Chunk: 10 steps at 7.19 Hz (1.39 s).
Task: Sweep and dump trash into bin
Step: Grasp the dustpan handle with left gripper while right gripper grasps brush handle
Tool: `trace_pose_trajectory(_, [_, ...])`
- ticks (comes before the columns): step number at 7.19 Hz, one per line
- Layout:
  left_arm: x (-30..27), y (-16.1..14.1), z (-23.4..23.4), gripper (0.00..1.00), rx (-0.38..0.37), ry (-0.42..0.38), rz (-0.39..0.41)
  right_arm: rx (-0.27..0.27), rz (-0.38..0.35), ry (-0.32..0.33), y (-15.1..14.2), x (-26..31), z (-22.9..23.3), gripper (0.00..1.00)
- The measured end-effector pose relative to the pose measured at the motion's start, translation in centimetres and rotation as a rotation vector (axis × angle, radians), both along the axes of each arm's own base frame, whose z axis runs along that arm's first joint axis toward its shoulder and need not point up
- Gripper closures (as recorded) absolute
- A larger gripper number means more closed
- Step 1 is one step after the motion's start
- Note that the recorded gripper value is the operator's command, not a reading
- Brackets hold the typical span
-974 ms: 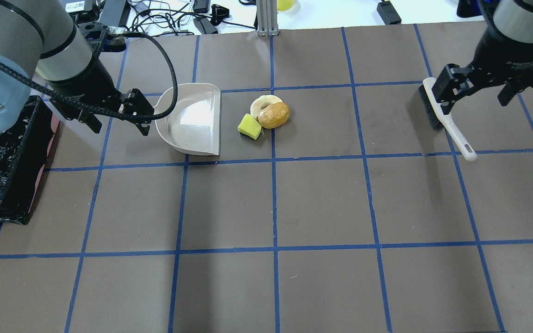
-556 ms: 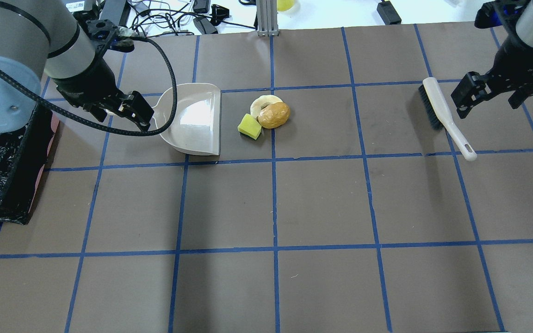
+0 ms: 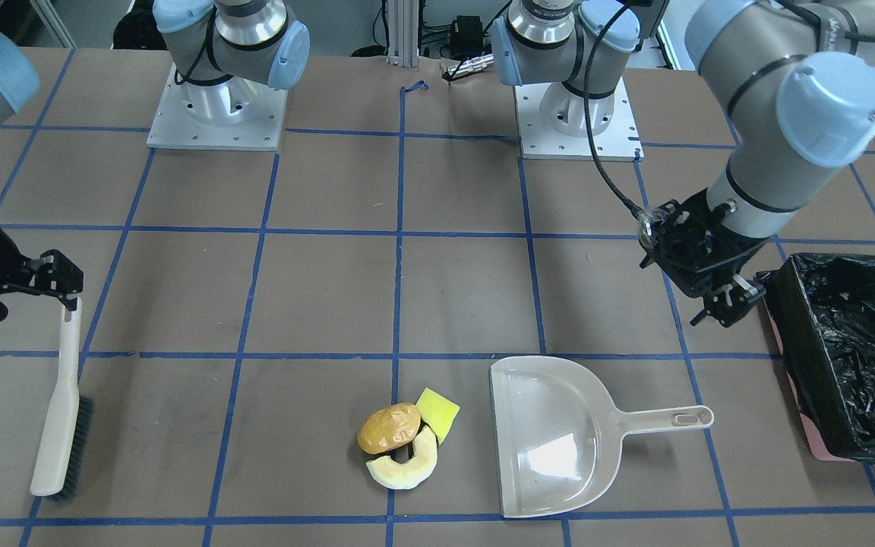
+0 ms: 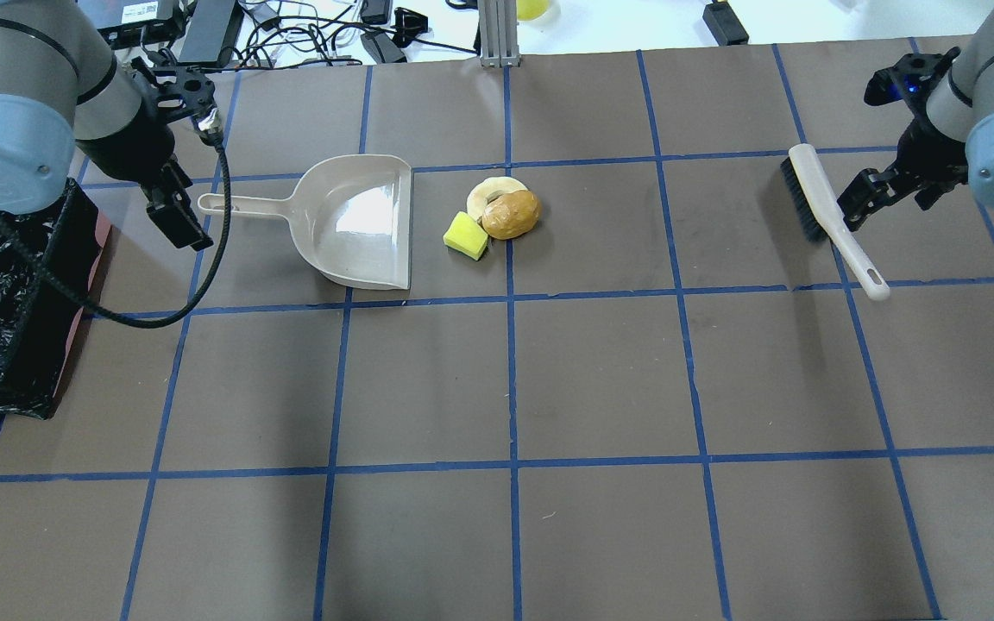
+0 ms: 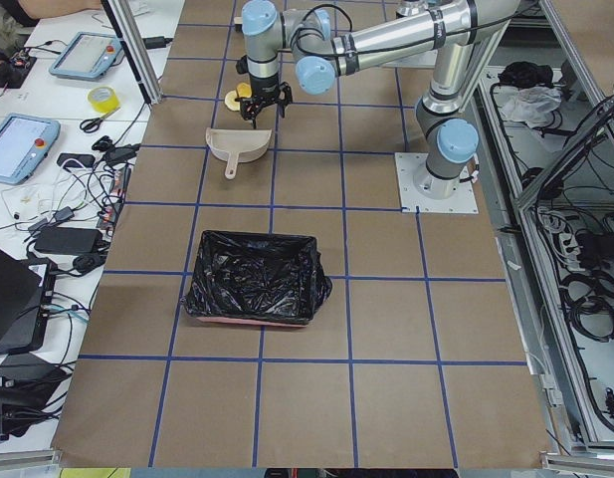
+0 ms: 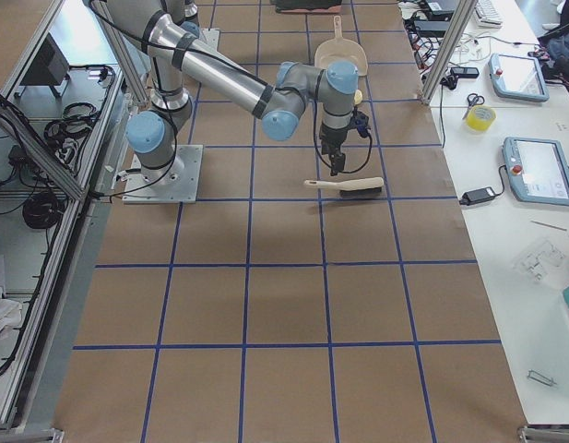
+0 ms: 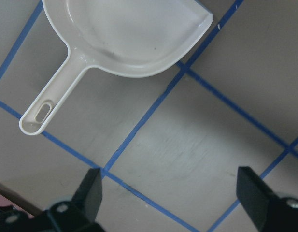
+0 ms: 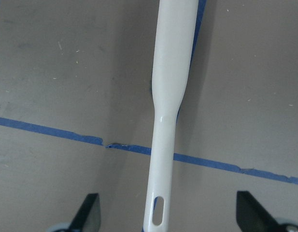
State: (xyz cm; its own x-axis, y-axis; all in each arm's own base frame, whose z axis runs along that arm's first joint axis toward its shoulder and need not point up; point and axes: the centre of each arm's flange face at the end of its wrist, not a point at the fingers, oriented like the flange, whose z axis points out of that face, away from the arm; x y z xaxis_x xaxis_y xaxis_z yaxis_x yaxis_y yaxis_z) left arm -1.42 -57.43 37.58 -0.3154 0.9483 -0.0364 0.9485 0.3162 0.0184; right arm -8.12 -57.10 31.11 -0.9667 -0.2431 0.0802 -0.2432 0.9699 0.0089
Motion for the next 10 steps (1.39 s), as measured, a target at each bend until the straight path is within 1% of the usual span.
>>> trace_pose_trajectory(1, [0.9,-1.5,-1.7,0.0,-0.014,-0.012,-0.152,0.021,0.001,-0.005,-0.4,-0.7,-1.8,0.01])
trace_pose_trajectory(2, [1.4,-2.7,-3.0,0.0,-0.018,-0.026,-0.24,0.053,-0.004,-0.017,-0.6,-1.3,-3.9,0.01])
trace_pose_trajectory(3, [1.9,-3.9,-3.6,0.0,-0.014,-0.048,-0.288,0.087,-0.01,-0.03,-0.7,-1.8,-6.0,0.03])
trace_pose_trajectory(4, [2.4,-5.1,-4.1,0.0,-0.006,-0.073,-0.313,0.113,-0.016,-0.04,-0.6,-2.1,-7.5,0.04])
trace_pose_trajectory(5, [2.9,-6.1,-4.5,0.0,0.0,-0.093,-0.319,0.13,-0.02,-0.046,-0.5,-2.2,-8.3,0.1])
trace_pose_trajectory(7, [3.2,-7.1,-5.4,0.0,0.008,-0.103,-0.313,0.144,-0.028,-0.05,-0.3,-2.2,-8.9,0.19])
trace_pose_trajectory(8, [3.3,-7.5,-5.9,0.0,0.001,-0.106,-0.307,0.146,-0.032,-0.05,-0.3,-2.2,-8.9,0.31])
trace_pose_trajectory(9, [3.2,-8.0,-6.6,0.0,-0.014,-0.11,-0.305,0.146,-0.034,-0.05,-0.3,-2.2,-8.8,0.33])
trace_pose_trajectory(10, [3.1,-8.2,-7.0,0.0,-0.017,-0.111,-0.308,0.144,-0.034,-0.049,-0.3,-2.2,-8.7,0.33])
